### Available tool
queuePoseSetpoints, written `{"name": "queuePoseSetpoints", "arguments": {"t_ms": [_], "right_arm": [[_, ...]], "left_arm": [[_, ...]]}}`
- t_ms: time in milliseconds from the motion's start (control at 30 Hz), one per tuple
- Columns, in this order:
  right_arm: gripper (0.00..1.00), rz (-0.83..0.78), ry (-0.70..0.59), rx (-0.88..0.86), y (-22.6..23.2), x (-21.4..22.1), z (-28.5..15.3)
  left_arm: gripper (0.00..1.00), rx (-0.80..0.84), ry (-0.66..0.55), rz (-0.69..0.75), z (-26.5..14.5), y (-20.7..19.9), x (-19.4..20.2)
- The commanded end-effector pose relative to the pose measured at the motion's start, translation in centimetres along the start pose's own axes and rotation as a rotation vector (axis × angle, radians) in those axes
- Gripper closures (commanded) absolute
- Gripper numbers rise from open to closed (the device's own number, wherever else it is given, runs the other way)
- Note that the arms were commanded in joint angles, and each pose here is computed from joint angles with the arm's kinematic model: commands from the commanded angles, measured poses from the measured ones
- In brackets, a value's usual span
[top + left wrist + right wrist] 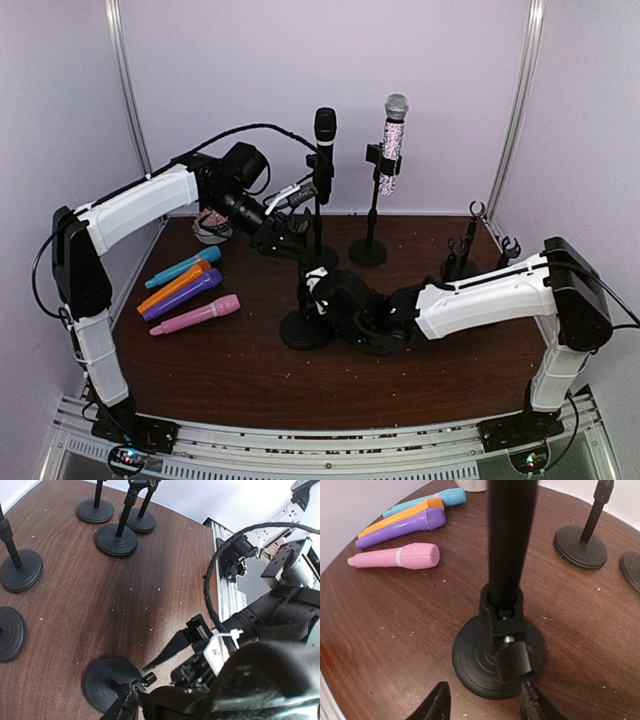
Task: Remove the microphone from the stand
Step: Unscrew the knob on the stand of the microphone stand.
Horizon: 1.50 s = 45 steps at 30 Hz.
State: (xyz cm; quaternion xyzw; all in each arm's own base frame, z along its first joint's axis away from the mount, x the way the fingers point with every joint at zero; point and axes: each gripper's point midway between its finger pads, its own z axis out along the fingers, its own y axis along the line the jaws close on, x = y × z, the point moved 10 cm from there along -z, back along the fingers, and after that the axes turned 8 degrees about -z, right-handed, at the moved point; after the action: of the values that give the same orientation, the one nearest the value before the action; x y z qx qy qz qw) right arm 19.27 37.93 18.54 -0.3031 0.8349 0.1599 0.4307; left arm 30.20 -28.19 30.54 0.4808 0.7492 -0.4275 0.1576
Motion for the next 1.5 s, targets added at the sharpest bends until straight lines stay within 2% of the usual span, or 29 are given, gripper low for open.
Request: {"name": "queuePoseSetpoints", "arguments": {"t_ms": [0,100,200,400,567,667,767,967,1200,1467], "right_arm": [[0.45,-0.023,-0.066,0.088,-1.0,-2.0,-2.0],[0.33,0.003,-0.105,0.066,-1.5,-2.8,-3.6],[0.26,0.047,-0.144,-0.02,-2.3,-3.1,-5.4],[0.26,0.243,-0.171,-0.309,-5.4,-2.8,-6.9],[0.28,0.291,-0.133,-0.378,-6.1,-2.5,-6.4],[0.3,0.307,-0.11,-0.39,-6.1,-2.3,-5.8],[0.31,0.313,-0.114,-0.406,-6.0,-2.5,-5.5],[0.31,0.33,-0.165,-0.396,-6.2,-3.9,-6.4],[0.43,0.358,-0.031,-0.456,-5.1,-2.9,-2.8],[0.56,0.139,-0.027,-0.269,-4.4,-2.8,-2.2]], "left_arm": [[0.6,-0.025,-0.026,0.04,-0.9,-0.6,-0.2],[0.59,-0.035,-0.026,0.035,-1.4,-0.5,0.1],[0.55,-0.039,-0.016,0.033,-2.1,-0.7,0.4],[0.34,-0.057,0.049,0.037,-3.2,-1.4,2.6],[0.28,-0.052,0.117,0.045,-3.8,-1.9,5.0],[0.28,-0.072,0.186,0.04,-3.9,-1.8,6.6],[0.29,-0.111,0.194,0.029,-4.3,-1.1,7.7],[0.37,-0.153,0.081,0.014,-6.7,-1.0,5.9],[0.44,-0.111,-0.02,0.019,-7.4,-1.2,2.5],[0.49,-0.059,-0.012,-0.009,-5.2,-0.1,1.7]]}}
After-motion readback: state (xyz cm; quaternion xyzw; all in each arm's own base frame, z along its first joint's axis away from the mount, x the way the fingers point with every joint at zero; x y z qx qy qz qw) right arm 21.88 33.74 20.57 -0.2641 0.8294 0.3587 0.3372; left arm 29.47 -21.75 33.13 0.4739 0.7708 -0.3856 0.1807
